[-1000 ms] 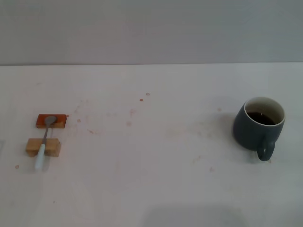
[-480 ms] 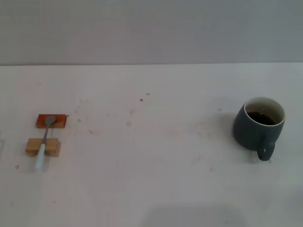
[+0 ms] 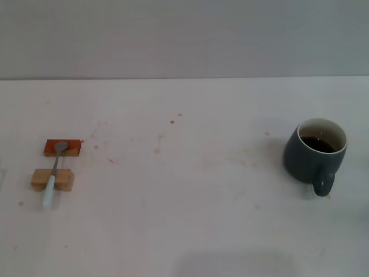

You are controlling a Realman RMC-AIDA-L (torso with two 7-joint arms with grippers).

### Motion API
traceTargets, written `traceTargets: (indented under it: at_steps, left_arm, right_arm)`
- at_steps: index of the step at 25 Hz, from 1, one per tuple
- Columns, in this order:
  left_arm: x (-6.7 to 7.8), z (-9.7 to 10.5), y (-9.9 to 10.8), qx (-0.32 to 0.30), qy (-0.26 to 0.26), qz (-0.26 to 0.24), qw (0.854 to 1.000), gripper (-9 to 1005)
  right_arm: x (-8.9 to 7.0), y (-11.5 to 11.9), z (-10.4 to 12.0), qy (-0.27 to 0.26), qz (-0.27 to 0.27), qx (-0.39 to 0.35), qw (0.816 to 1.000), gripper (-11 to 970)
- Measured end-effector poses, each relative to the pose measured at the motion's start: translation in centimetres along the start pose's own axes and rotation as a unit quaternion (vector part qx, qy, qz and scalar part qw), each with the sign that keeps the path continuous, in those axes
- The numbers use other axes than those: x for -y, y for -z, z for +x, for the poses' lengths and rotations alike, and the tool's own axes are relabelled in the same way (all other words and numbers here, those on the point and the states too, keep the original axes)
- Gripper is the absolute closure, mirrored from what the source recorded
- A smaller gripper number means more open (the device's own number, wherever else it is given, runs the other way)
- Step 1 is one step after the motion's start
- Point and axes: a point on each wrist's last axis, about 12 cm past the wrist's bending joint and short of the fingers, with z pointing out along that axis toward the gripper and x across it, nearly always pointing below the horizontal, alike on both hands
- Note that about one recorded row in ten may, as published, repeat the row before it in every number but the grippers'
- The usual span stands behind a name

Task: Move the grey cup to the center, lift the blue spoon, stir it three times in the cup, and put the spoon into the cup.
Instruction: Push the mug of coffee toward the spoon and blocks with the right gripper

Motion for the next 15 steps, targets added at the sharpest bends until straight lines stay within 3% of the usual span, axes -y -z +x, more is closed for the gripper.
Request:
traceTargets:
  at_steps: [4, 15]
  left_arm:
    - [0.0, 0.0, 0.0, 0.001, 0.0, 0.0, 1.0, 187]
    - [0.0, -0.1, -0.2, 0.003, 0.001, 0.0, 1.0, 193]
  right_arm:
    - [-2.0, -1.1, 0.3, 0.01, -0.035, -0.036, 0.999, 961]
    - [-4.8, -1.1, 1.0, 0.033, -0.103, -0.069, 0.992, 961]
